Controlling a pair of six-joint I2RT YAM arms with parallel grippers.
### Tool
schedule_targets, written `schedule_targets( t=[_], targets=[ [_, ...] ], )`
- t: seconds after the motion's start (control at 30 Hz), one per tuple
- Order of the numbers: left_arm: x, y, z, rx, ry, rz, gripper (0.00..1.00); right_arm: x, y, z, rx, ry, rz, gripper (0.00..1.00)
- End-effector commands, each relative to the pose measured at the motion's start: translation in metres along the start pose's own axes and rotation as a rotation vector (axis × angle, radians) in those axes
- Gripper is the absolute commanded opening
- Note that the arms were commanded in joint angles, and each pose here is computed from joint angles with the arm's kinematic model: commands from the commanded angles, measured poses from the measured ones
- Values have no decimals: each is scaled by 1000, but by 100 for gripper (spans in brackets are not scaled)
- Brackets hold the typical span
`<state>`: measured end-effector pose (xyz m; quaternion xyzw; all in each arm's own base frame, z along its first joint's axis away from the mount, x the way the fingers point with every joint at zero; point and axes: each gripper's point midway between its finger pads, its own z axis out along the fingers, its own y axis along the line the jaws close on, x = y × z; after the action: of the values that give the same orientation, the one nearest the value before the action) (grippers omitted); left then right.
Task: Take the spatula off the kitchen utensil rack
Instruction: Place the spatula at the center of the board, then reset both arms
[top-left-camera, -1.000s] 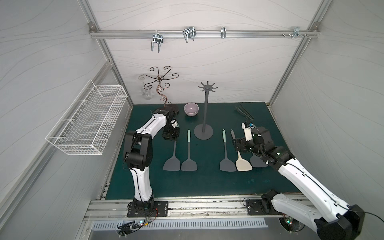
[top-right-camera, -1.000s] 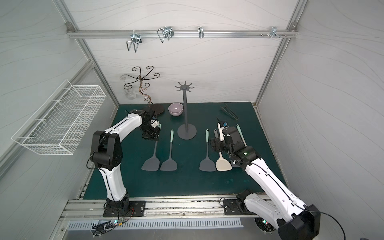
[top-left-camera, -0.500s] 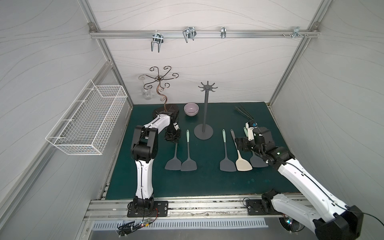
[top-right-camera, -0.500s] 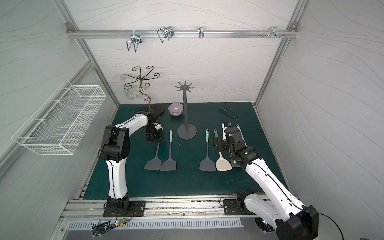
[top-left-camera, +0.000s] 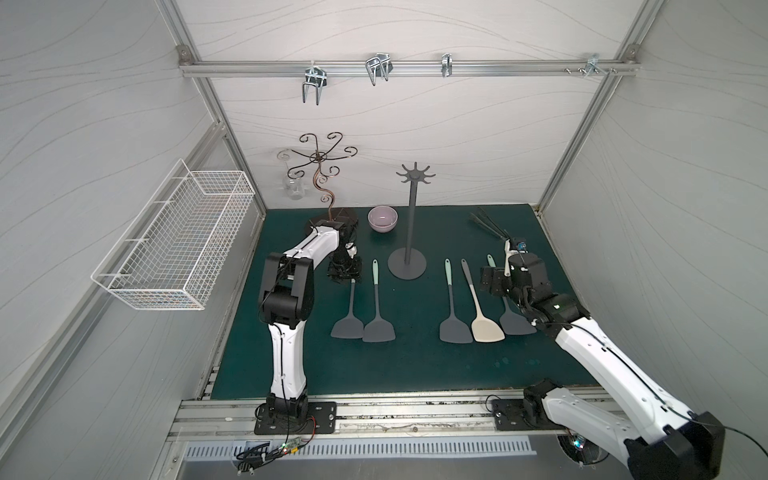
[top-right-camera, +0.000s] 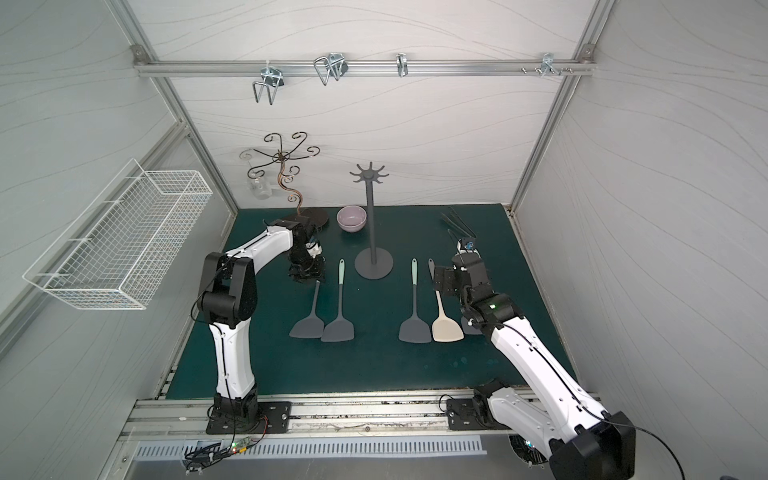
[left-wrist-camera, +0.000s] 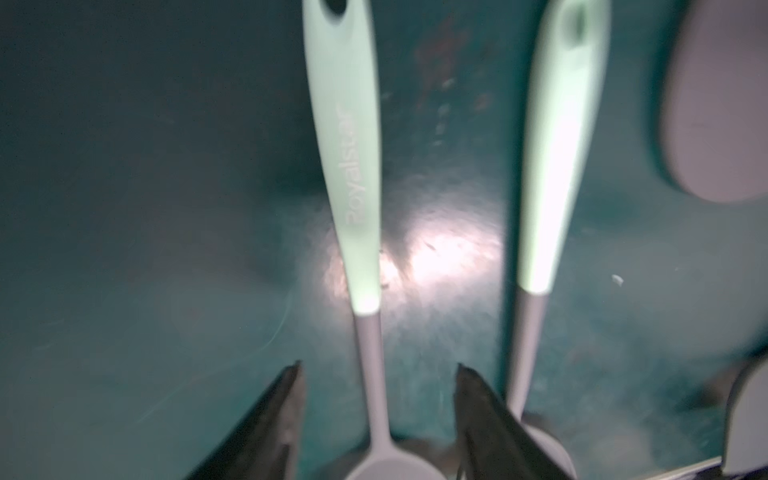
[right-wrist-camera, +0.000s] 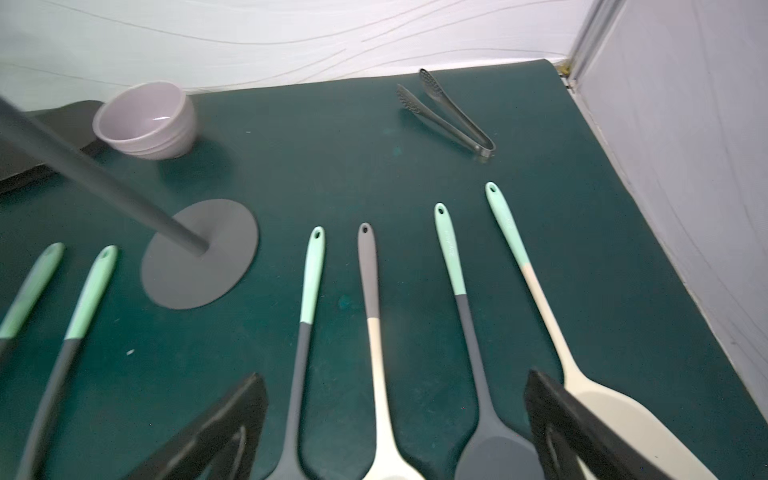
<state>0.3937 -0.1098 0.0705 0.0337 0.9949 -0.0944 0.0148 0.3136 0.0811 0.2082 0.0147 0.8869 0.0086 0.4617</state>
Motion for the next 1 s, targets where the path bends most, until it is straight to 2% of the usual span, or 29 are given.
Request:
schedule_targets(
  t=[0.0,0.03,0.13,0.2,0.27,0.33,0.4,0.5,0.6,0.73,0.8,0.87,0.97],
  targets=[
    [-24,-8,-93,-32,-246,97,81,-24,-20,9,146,-88,3,99],
    [-26,-8,-110,-42,-302,107,99,-30,-24,12,171,-123,-13,99],
    [-30,-5,-154,-89,-484,110,99,-38,-29,24,175,-195,-64,99],
    [-32,6,-170,-141,-627,74,99,-36,-30,36,133,-192,-93,99],
    [-26,21,-171,-183,-755,28,99,-29,-37,49,115,-162,-102,99],
    [-13,27,-164,-183,-854,47,99,-18,-44,63,56,-124,-110,99],
    [-3,34,-157,-203,-936,52,99,-14,-60,66,75,-159,-80,99],
    [3,57,-159,-290,-1061,-43,99,-6,-79,67,84,-233,-14,99],
    [1,72,-141,-343,-1051,-73,99,4,-82,74,80,-278,-30,99],
    [0,83,-76,-354,-873,-101,99,19,-78,85,58,-312,-71,99],
    [1,84,-64,-371,-834,-79,99,27,-80,91,69,-288,-94,99],
    [-4,75,-69,-392,-898,-26,99,31,-81,95,77,-279,-91,99],
    [-4,78,-74,-418,-958,-29,99,36,-80,101,71,-267,-101,99]
  ],
)
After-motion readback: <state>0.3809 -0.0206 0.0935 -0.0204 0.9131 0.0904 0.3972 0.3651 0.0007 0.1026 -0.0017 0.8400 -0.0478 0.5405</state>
